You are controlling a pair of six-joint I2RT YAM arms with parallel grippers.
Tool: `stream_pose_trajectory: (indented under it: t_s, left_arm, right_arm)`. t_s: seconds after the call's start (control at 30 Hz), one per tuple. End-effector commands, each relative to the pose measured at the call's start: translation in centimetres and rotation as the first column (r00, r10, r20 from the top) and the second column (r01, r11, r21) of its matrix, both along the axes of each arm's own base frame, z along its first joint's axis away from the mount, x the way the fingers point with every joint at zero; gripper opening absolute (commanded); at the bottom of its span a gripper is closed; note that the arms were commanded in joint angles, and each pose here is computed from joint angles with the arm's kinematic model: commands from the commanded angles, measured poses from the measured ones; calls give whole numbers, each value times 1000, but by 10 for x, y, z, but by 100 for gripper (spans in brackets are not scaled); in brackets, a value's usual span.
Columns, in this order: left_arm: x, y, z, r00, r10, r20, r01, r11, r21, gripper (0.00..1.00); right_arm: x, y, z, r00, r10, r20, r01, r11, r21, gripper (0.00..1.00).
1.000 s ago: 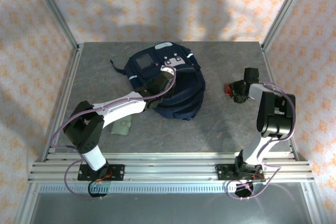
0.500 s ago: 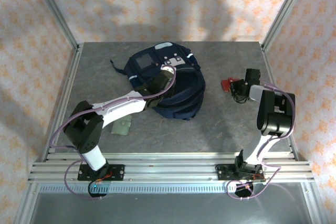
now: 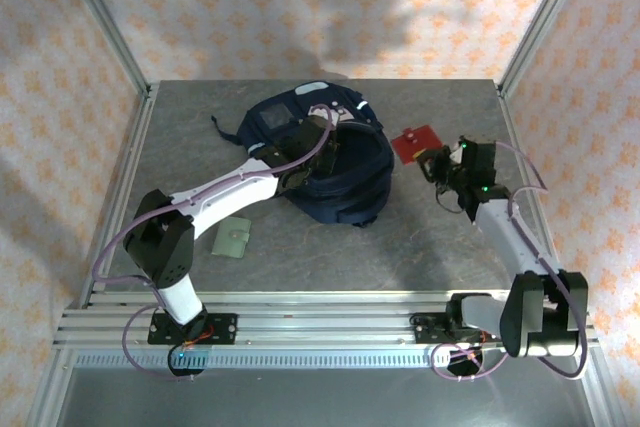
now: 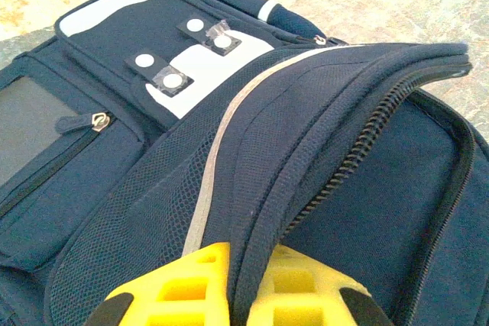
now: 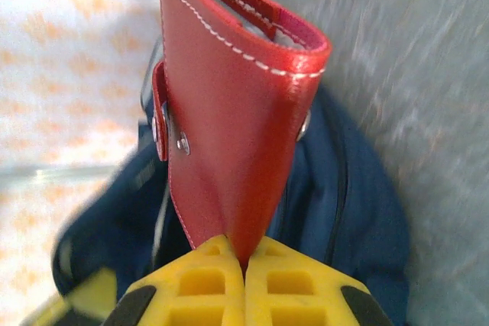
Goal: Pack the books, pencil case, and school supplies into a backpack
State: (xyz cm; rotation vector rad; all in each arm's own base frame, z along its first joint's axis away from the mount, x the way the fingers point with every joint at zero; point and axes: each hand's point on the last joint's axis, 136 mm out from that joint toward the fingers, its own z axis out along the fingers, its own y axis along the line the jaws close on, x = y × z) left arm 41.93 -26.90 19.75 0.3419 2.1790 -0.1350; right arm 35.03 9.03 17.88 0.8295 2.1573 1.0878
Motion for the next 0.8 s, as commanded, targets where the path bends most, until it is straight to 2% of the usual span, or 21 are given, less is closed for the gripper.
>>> stream_pose_trajectory:
  t_s: [0.0,0.1,0.23,0.47,0.77]
  left_arm:
    - [10,-18,48,997,-10,83,22,989,-143,0]
    - [8,-23,46,997,-28,71,39,987,-158,0]
    - [5,-27,44,998,-40,58,50,984,-172,0]
    - [0,-33,49,997,-51,63,63,978,-199,0]
    - [-6,-41,52,996,-60,61,73,968,-239,0]
  right_arm:
    - [-26,32,0,992,124,12,-124,992,31,0]
    - [-39,64,6,975,221,30,-223,972,69,0]
    - [-40,88,9,964,262,37,-264,959,99,0]
    - [-7,130,4,952,307,8,-305,943,130,0]
    - [43,185,-11,959,282,-19,-273,943,191,2]
